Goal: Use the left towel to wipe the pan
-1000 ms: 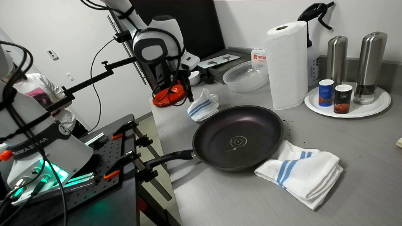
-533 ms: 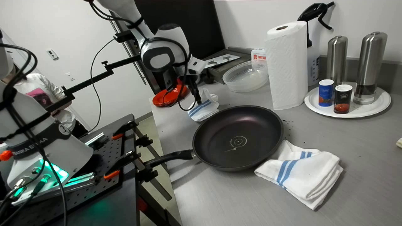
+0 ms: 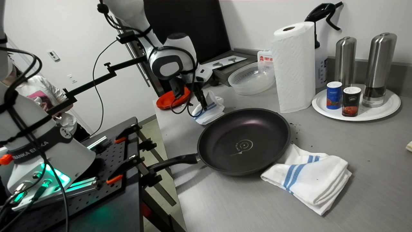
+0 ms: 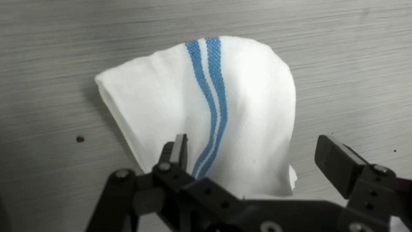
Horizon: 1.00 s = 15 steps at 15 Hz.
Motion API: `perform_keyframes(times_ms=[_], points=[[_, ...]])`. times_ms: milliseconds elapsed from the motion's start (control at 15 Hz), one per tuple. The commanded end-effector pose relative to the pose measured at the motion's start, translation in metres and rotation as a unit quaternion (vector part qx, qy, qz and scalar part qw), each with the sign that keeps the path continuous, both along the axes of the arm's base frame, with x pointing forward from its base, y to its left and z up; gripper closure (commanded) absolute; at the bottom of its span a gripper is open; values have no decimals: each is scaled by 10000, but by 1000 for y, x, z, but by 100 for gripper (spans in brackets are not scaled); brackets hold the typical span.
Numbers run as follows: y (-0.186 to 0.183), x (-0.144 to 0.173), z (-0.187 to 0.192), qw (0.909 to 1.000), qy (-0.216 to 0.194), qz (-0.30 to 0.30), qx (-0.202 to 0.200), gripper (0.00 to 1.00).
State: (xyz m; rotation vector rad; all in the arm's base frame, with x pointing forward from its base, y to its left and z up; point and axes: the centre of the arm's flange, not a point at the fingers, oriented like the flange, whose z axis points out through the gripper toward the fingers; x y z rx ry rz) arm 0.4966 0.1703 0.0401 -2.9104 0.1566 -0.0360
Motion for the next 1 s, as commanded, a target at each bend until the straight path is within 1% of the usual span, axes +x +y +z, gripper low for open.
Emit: perform_keyframes(times_ms=[0,200,267,333,467,667,733,800,933], points=[[19,7,-24,9995,-118,183,-220,0],[25,9,-36,9985,-151,352,-392,0],[27,9,-38,9984,-140,374,-408,25],[28,11,-40,9981,-164,399,-435,27],[29,12,-44,9979,-182,415,-464,40],[29,16,-47,9977,-193,413,-497,66],[29,17,-46,9977,-198,406,-500,72],[28,19,-46,9978,-202,391,-489,81],[28,21,-45,9979,-207,371,-483,93]])
